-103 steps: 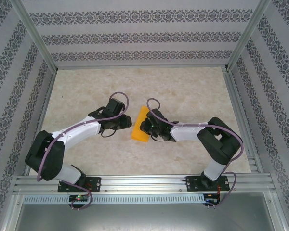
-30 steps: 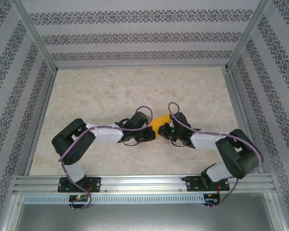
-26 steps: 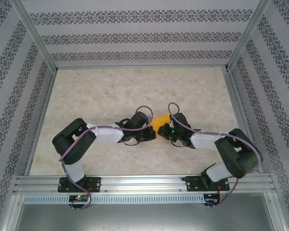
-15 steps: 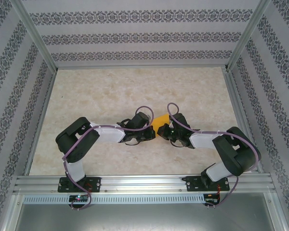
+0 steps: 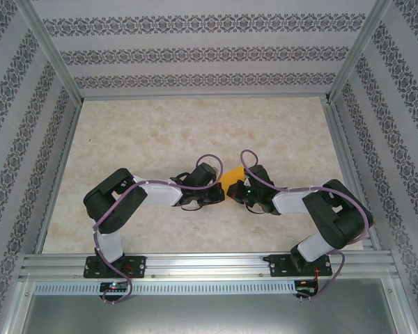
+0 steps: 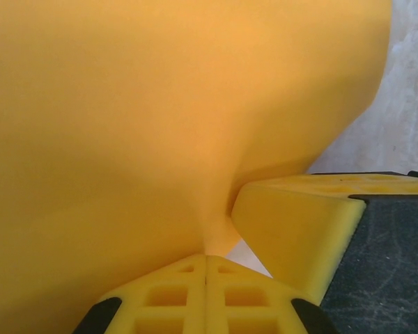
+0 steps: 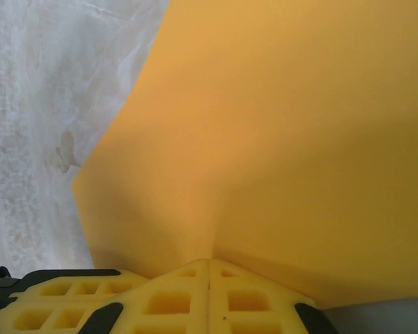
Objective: Fold a paper plane with a square sheet of paper (pick it up from the middle)
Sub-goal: First fold in half a square sheet of paper at the center of the table.
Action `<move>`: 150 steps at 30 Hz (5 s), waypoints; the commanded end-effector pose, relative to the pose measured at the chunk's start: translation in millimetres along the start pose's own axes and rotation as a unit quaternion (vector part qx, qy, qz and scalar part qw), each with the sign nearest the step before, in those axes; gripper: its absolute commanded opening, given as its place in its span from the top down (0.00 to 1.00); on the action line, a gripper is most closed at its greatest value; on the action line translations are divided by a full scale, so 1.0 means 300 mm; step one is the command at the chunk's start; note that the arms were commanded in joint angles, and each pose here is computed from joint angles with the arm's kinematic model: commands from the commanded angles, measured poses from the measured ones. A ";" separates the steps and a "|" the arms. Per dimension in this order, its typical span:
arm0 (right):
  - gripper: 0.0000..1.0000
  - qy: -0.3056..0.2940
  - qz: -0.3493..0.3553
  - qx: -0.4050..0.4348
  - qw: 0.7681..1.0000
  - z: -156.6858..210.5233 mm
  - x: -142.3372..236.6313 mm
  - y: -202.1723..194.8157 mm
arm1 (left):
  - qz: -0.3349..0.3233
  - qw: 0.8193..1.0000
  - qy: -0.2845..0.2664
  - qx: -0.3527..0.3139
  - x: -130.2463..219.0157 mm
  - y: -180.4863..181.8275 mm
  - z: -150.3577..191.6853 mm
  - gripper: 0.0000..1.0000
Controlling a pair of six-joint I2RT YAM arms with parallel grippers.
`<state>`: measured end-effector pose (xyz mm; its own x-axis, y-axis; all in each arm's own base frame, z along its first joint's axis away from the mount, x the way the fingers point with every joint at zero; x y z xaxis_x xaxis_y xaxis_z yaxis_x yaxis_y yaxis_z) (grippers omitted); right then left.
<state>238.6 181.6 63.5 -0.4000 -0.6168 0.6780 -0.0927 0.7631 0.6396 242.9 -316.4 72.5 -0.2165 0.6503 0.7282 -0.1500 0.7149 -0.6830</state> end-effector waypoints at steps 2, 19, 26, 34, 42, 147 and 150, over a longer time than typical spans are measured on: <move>1.00 0.005 -0.009 -0.004 1.000 0.008 -0.001 -0.009 | 0.013 1.000 -0.004 -0.020 -0.024 -0.032 -0.001 0.97; 1.00 0.031 0.007 -0.007 0.999 0.014 -0.016 -0.050 | -0.060 0.998 0.004 0.015 -0.024 0.068 0.024 0.98; 1.00 0.013 0.032 -0.025 0.999 -0.042 0.013 -0.129 | -0.108 0.993 0.009 0.040 -0.008 0.139 0.046 1.00; 1.00 -0.022 0.058 -0.054 0.997 -0.120 0.065 -0.211 | -0.134 0.989 0.015 0.059 -0.001 0.199 0.064 1.00; 1.00 -0.062 0.083 -0.069 0.992 -0.191 0.106 -0.286 | -0.134 0.989 0.016 0.061 -0.002 0.205 0.065 1.00; 1.00 -0.046 -0.011 -0.086 0.995 -0.028 -0.007 -0.062 | 0.026 0.977 -0.140 0.160 -0.067 0.039 0.037 1.00; 1.00 -0.036 0.013 -0.100 0.994 -0.006 -0.011 -0.107 | 0.012 0.976 -0.147 0.161 -0.051 0.056 0.036 1.00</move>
<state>250.3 167.7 58.2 -0.4829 -0.6114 0.6270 0.0687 0.6873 0.7231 240.6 -331.6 64.9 -0.4759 0.6053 0.6381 -0.3783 0.5141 -0.7698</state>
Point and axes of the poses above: each hand's point on the last joint's axis, 136 mm out from that joint toward the fingers, its own x axis back along the fingers, its own y axis along the line the jaws close on, z = x × y, the point moved 7 cm from there along x, back along the fingers, and after that the axes turned 12 degrees about x, right-handed, at the moved point
